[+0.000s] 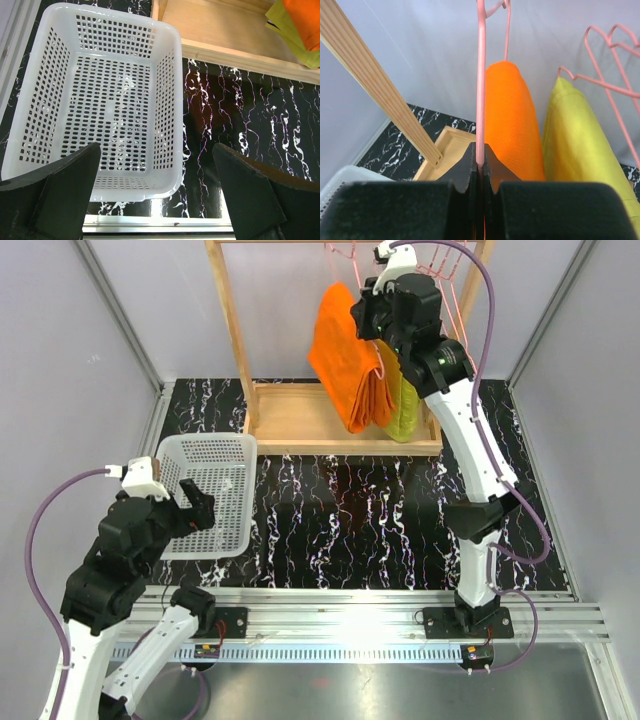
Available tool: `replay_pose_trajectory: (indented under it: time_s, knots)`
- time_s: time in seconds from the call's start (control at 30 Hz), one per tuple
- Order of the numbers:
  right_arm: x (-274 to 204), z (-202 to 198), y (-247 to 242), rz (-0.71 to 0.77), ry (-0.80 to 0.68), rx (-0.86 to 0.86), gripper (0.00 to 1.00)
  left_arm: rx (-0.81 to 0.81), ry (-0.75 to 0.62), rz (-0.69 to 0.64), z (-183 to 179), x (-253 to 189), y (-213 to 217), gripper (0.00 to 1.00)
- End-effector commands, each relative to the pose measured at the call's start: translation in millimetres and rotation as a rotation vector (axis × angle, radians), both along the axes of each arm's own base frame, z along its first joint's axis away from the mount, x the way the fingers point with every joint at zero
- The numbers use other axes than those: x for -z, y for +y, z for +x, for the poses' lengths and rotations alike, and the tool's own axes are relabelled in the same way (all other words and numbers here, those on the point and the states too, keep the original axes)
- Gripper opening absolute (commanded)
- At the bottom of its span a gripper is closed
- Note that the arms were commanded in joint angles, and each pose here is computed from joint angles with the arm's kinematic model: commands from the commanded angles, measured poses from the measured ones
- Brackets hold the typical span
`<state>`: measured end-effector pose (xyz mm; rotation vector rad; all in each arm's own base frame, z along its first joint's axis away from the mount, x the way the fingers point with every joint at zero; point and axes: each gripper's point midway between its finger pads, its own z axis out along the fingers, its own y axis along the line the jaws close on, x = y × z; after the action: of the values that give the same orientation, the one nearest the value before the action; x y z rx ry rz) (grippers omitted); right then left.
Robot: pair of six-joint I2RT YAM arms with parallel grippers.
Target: Remove the trousers from the hanger
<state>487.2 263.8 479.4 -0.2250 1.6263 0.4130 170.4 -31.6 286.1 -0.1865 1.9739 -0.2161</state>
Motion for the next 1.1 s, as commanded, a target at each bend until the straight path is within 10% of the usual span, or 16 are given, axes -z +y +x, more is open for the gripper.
replay_pose_trajectory:
  time_s: [0.0,0.37,0.73,1.07]
  knots:
    - [-142,-58,-31,0.191,-0.345,0.003,0.0,0.035,-0.054,-0.04,-3,-17,-6,0.99]
    - [-146,-105,-43,0.231,-0.293,-0.064,0.0,0.148,-0.096,-0.083,8,-48,-32,0.99]
    - [-113,-151,-45,0.237,-0.165,-0.089,0.0,0.435,-0.074,-0.147,79,-98,-154,0.99]
    - [-74,-181,-67,0.228,-0.07,0.059,0.0,0.598,-0.308,0.037,42,-148,-269,0.99]
